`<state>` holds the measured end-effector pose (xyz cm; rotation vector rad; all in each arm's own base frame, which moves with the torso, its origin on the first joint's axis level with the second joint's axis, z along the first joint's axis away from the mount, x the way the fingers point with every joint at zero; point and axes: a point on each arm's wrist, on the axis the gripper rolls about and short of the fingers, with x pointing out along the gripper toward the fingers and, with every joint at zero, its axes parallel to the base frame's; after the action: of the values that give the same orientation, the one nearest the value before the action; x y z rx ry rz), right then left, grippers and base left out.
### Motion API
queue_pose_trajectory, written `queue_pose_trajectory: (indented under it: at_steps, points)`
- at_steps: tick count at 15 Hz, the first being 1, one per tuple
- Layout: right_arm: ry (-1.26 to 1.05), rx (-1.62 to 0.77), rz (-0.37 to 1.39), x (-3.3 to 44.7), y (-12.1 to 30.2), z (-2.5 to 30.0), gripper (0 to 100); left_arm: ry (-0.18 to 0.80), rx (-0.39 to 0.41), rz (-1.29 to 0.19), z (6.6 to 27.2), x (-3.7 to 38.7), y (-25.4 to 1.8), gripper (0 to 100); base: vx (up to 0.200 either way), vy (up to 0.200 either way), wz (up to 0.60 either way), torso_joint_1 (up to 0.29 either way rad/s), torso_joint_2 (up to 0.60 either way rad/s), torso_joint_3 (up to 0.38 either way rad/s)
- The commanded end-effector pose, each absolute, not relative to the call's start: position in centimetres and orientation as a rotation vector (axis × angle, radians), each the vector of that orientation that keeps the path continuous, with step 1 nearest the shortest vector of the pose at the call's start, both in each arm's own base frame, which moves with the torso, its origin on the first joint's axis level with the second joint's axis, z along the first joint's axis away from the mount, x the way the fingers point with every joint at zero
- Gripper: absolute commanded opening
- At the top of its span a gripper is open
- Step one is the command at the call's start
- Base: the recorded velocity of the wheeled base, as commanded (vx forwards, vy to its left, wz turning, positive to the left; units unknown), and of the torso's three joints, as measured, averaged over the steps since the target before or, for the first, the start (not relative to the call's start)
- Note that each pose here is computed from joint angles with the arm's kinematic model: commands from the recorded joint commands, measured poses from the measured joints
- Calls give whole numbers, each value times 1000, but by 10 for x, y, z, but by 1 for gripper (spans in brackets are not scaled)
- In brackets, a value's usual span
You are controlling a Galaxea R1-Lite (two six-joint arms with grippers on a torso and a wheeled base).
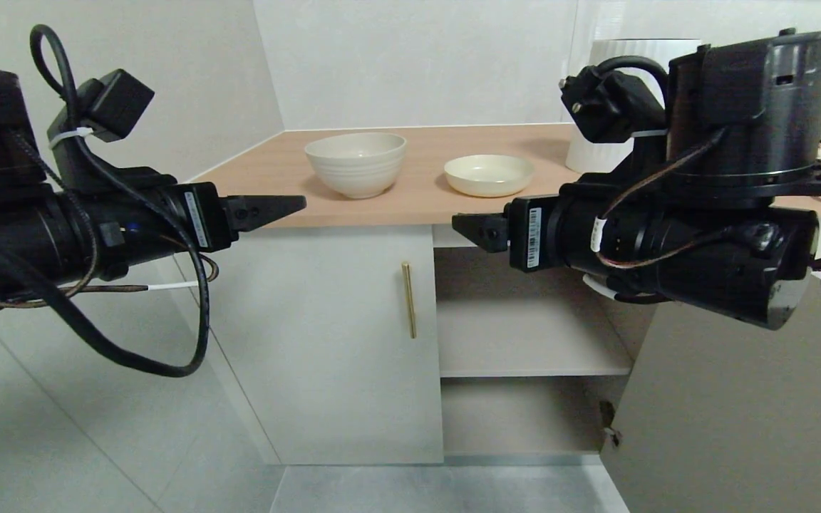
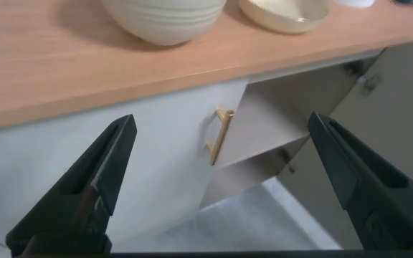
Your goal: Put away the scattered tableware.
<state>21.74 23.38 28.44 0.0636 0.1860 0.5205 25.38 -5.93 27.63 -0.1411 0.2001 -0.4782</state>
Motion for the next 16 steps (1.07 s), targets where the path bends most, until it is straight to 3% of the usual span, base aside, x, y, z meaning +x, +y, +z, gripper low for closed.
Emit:
queue_pose_trajectory:
  at_steps: [1,9,14,16]
  points:
    - [192,60,523,218,236,282,100,205,-127,-477,274,254,-59,100,0,0,0,0,0,0]
    - [192,64,495,224,229,280,100,206,-88,-483,271,252,-59,100,0,0,0,0,0,0]
    - [193,61,495,225,230,280,100,200,-84,-482,271,249,-58,100,200,0,0,1,1,4]
    - [187,66,488,224,229,281,100,172,-50,-494,275,237,-57,100,0,0,0,0,0,0]
